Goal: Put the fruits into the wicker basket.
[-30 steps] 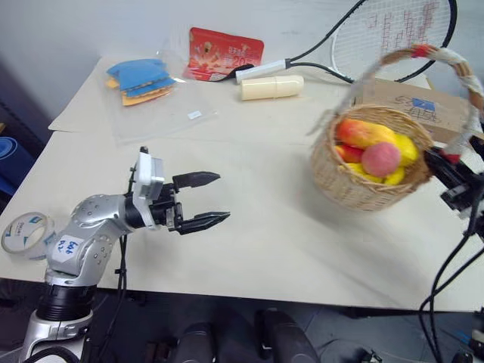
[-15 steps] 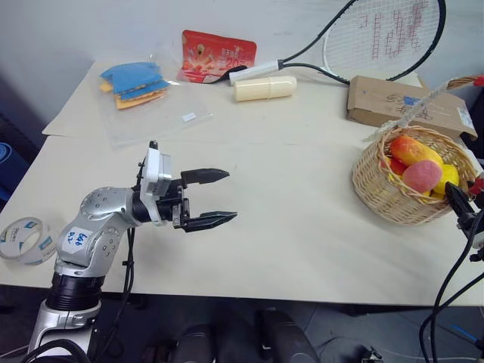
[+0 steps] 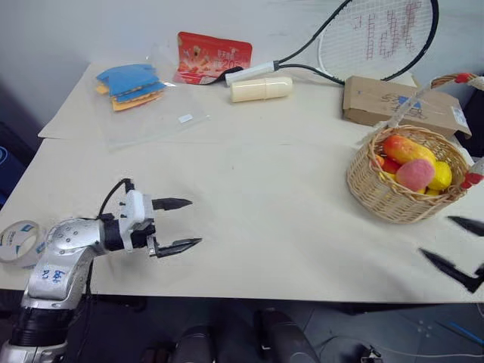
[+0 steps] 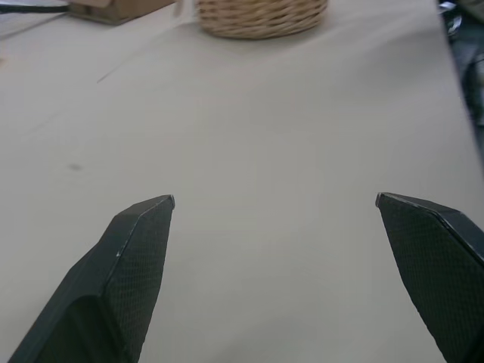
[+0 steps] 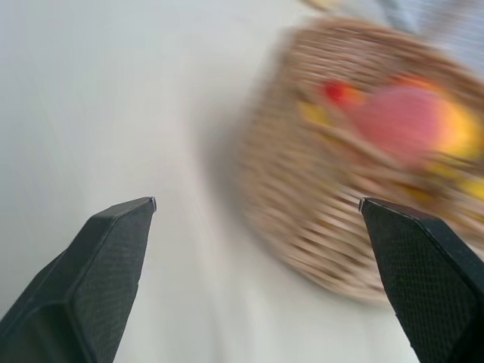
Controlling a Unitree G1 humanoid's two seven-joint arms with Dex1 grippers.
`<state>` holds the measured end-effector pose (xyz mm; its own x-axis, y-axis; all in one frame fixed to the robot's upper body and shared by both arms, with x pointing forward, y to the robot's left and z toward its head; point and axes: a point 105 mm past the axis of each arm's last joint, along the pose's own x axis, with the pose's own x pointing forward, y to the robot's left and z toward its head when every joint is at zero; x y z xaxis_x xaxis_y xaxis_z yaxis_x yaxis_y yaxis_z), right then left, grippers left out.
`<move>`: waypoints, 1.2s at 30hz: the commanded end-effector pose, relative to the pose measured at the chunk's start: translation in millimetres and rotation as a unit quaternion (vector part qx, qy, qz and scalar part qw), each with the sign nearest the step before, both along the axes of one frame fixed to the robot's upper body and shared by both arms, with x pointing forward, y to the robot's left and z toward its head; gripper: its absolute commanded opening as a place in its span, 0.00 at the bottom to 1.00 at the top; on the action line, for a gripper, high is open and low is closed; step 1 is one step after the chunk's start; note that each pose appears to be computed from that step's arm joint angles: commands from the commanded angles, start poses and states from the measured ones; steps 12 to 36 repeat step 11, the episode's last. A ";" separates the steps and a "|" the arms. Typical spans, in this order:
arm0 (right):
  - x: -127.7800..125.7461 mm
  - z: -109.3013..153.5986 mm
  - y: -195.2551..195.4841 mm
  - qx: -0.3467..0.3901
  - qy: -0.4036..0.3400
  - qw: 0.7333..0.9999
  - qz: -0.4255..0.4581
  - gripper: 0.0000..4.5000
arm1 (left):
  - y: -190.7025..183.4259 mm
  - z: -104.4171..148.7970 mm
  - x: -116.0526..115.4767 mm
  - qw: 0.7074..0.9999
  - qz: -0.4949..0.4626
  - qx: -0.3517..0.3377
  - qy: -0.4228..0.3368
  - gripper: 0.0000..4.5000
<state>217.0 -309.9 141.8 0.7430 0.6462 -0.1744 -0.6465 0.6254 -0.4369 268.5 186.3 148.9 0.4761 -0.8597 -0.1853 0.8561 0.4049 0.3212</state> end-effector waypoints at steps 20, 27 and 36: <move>82.2 -26.6 138.6 0.046 -0.040 0.968 0.243 0.99 | 19.4 -16.5 -11.7 0.994 0.097 0.021 -0.039 1.00; 82.2 -26.6 138.6 0.046 -0.040 0.968 0.243 0.99 | 19.4 -16.5 -11.7 0.994 0.097 0.021 -0.039 1.00; 82.2 -26.6 138.6 0.046 -0.040 0.968 0.243 0.99 | 19.4 -16.5 -11.7 0.994 0.097 0.021 -0.039 1.00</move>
